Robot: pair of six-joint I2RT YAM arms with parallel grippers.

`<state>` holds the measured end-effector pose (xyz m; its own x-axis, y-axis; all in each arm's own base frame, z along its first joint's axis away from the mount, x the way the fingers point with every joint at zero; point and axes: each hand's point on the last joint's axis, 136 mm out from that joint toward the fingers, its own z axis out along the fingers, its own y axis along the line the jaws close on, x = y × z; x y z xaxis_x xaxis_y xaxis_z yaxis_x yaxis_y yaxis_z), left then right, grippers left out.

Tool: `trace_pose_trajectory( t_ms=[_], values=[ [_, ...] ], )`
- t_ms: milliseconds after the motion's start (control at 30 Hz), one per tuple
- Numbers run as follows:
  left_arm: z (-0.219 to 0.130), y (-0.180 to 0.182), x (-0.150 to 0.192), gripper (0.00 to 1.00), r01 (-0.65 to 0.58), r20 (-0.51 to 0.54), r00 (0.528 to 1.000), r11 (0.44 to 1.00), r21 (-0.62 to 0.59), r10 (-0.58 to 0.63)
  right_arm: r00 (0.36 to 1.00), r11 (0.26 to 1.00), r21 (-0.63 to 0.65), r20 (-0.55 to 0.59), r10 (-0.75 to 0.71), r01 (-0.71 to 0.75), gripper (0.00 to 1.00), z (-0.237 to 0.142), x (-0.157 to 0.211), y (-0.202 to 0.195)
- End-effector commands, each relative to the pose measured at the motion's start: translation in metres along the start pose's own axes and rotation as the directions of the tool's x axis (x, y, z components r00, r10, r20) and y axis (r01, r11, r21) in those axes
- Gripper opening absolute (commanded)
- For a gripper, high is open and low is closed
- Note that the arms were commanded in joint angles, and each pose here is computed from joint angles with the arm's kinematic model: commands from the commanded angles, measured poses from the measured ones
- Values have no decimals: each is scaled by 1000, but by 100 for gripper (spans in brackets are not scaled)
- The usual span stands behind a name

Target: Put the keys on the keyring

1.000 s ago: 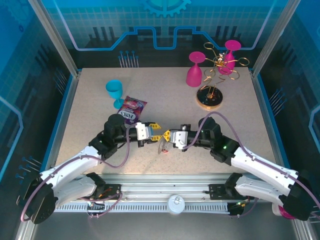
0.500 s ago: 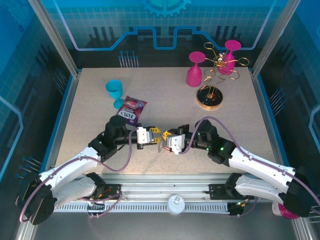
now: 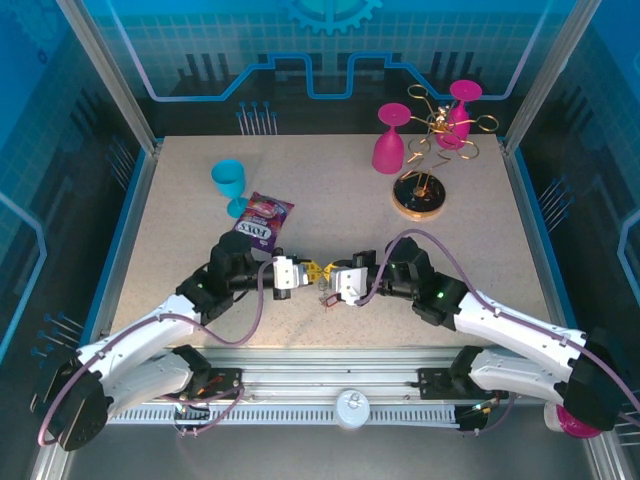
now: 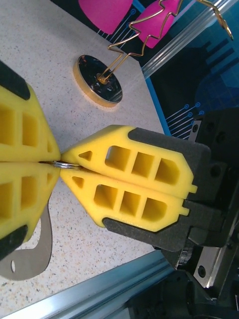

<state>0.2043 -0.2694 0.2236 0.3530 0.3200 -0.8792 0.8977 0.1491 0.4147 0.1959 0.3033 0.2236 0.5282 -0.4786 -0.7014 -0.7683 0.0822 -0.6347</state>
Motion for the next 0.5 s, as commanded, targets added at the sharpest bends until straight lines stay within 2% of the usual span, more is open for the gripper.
trace_pose_trajectory(
  t_ms=[0,100,167,200,300,400,467],
  values=[
    [-2,-3,-4,0,-20,10,1000,1000,8,20,998,1000,-15,64,28,-27,0,-2,-20,-4],
    [-2,-3,-6,0,-21,10,1000,1000,9,21,996,997,-20,53,75,-74,0,-3,-15,-6],
    [-2,0,-6,0,-3,-4,1000,1000,0,3,989,990,-2,32,144,-144,28,-5,-9,-11],
    [-2,4,-6,0,17,-17,1000,1000,-14,-17,983,983,20,17,182,-182,34,-7,-4,-16],
    [-4,14,-8,0,141,-81,986,989,-34,-144,949,943,120,-26,314,-309,41,-19,12,-33],
    [-7,27,-4,0,346,-177,917,933,-97,-359,909,893,197,-21,416,-404,44,-35,20,-40],
    [-12,41,3,0,494,-223,815,843,-214,-534,884,866,210,-21,467,-453,44,-43,19,-41]
  ],
)
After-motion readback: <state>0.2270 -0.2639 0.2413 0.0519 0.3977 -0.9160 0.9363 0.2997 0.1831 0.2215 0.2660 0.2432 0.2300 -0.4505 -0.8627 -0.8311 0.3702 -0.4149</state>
